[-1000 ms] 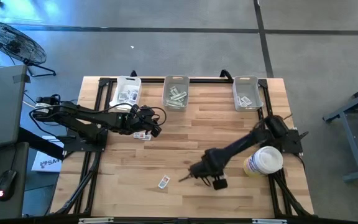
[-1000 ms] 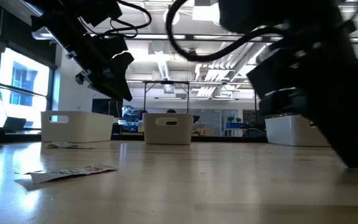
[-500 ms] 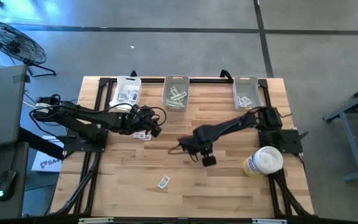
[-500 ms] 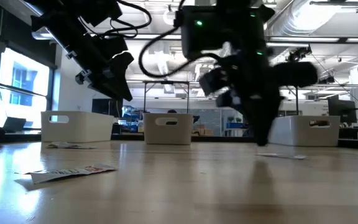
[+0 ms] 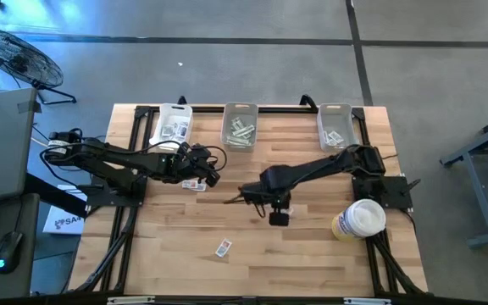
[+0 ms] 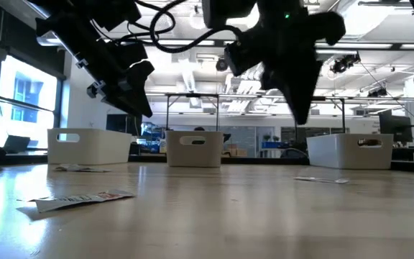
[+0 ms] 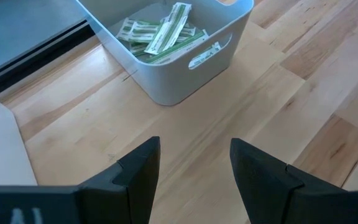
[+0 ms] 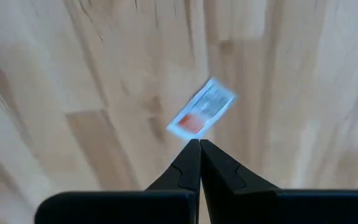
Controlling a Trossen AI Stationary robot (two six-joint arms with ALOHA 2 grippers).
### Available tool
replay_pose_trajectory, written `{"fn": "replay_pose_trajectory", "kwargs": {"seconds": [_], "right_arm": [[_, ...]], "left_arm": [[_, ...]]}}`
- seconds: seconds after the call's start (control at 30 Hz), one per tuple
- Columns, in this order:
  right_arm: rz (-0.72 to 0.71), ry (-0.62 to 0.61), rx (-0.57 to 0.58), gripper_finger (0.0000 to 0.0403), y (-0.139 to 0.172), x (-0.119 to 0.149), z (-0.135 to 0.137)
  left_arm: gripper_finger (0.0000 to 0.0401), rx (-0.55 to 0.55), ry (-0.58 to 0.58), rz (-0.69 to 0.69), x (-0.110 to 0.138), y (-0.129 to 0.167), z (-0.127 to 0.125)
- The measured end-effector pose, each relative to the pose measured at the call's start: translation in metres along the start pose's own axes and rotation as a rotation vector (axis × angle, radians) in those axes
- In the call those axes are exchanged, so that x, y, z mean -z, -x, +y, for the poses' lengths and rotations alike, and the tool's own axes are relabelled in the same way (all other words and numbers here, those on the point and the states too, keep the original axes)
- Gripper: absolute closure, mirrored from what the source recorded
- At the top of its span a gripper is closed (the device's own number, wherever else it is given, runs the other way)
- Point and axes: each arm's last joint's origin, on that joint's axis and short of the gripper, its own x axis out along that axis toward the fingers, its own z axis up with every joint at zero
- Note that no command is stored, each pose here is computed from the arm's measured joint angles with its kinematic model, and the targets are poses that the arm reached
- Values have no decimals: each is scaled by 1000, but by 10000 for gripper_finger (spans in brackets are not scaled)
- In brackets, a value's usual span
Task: Pick & Place First Aid Supplies
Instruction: Put the orange pad into the right gray bin
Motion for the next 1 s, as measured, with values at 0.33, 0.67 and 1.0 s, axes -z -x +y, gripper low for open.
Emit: {"fn": "replay_pose_trajectory", "kwargs": {"seconds": [0.33, 0.67, 1.0], "right_arm": [[26, -228, 23, 362, -13, 18, 41], [228, -529, 123, 324, -59, 42, 26], [11, -625, 109, 323, -45, 57, 9]], "left_arm": [[209, -1, -1, 1, 0, 0, 0], [209, -1, -1, 1, 0, 0, 0], [209, -1, -1, 1, 0, 0, 0]]}}
